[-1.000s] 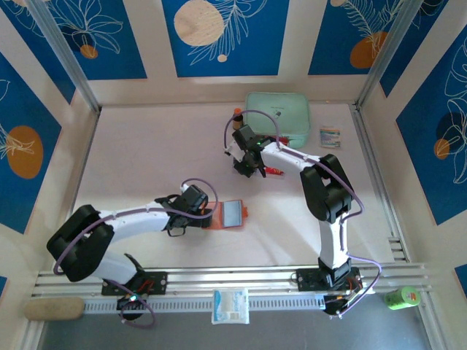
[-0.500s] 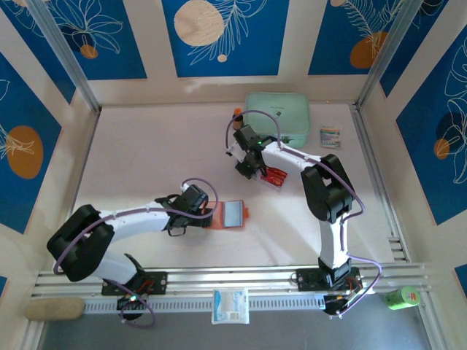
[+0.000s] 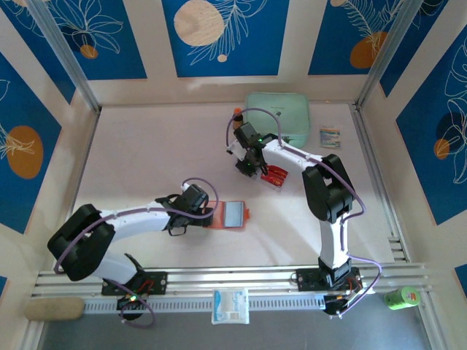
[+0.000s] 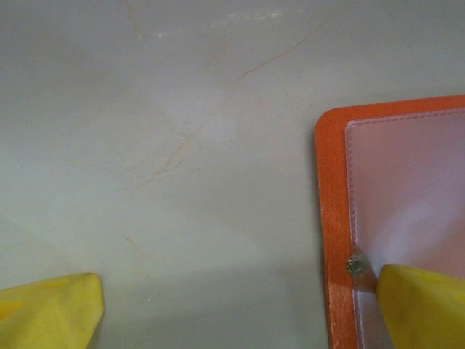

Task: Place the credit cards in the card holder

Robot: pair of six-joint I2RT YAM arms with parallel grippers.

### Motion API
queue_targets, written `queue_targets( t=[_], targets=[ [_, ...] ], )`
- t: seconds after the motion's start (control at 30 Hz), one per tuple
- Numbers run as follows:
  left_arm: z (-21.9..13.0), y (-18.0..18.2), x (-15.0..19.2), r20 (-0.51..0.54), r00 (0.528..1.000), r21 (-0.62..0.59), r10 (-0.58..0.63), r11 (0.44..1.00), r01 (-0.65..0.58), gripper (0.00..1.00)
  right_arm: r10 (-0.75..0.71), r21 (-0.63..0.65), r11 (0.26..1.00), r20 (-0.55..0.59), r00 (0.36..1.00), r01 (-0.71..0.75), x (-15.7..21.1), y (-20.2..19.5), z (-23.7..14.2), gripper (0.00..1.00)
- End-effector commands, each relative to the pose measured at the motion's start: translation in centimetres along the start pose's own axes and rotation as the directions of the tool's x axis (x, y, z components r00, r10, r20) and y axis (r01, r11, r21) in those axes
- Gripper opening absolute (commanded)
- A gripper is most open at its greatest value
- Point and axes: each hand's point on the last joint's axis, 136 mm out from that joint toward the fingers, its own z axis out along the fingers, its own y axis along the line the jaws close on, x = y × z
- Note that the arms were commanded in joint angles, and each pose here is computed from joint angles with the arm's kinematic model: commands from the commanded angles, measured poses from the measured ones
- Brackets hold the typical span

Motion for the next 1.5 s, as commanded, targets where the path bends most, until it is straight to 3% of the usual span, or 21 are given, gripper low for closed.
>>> queue_targets(
  t=[0.0,0.13,0.37,0.67,0.77,0.93,1.03,1.23,1.37,1.47],
  targets=[
    [0.2,-3.7,-2.4,0.075,0.997,0.148,-0.007,0.989,-0.005,0.97,0.008,-0.014,1.000,0.018,1.000,-0.007,-0.7,-0.1,-1.1,0.19],
    [0.2,-3.7,-2.4,0.073,0.997,0.149,-0.006,0.989,-0.005,0.97,-0.002,-0.014,1.000,0.009,1.000,0.002,-0.5,0.0,-0.9,0.10],
    [0.1,-3.7,-2.5,0.076,0.997,0.151,-0.006,0.989,-0.005,0.97,-0.057,0.024,0.998,0.052,0.997,0.056,-1.8,0.0,-2.5,0.01],
    [0.0,-3.6,-2.5,0.078,0.997,0.148,-0.008,0.989,-0.004,0.97,-0.100,0.077,0.993,0.164,0.981,0.088,-4.7,0.8,-7.2,0.00],
    [-0.2,-3.5,-2.4,0.081,0.997,0.147,-0.008,0.989,-0.004,0.97,-0.035,0.040,0.999,0.218,0.975,0.027,-5.4,1.7,-9.5,0.00],
    [-0.7,-3.2,-2.5,0.091,0.996,0.149,-0.015,0.989,0.002,0.97,0.209,-0.144,0.974,0.260,0.943,-0.176,-4.7,4.4,-12.6,0.00],
    [-0.9,-3.0,-2.2,0.094,0.995,0.150,-0.018,0.989,0.003,0.97,0.400,-0.288,0.900,0.240,0.884,-0.329,-3.5,6.2,-13.5,0.00],
    [-1.0,-2.8,-1.7,0.087,0.996,0.160,-0.028,0.987,0.014,0.97,0.690,-0.556,0.647,0.136,0.711,-0.522,-0.5,10.3,-13.5,0.00],
    [-1.1,-2.6,-1.4,0.083,0.996,0.156,-0.029,0.988,0.016,0.97,0.788,-0.629,0.518,0.087,0.609,-0.580,2.0,12.0,-12.5,0.00],
    [-1.0,-2.4,-1.0,0.075,0.997,0.153,-0.027,0.988,0.015,0.97,0.827,-0.640,0.474,0.086,0.556,-0.605,3.6,12.9,-11.7,0.00]
  ],
)
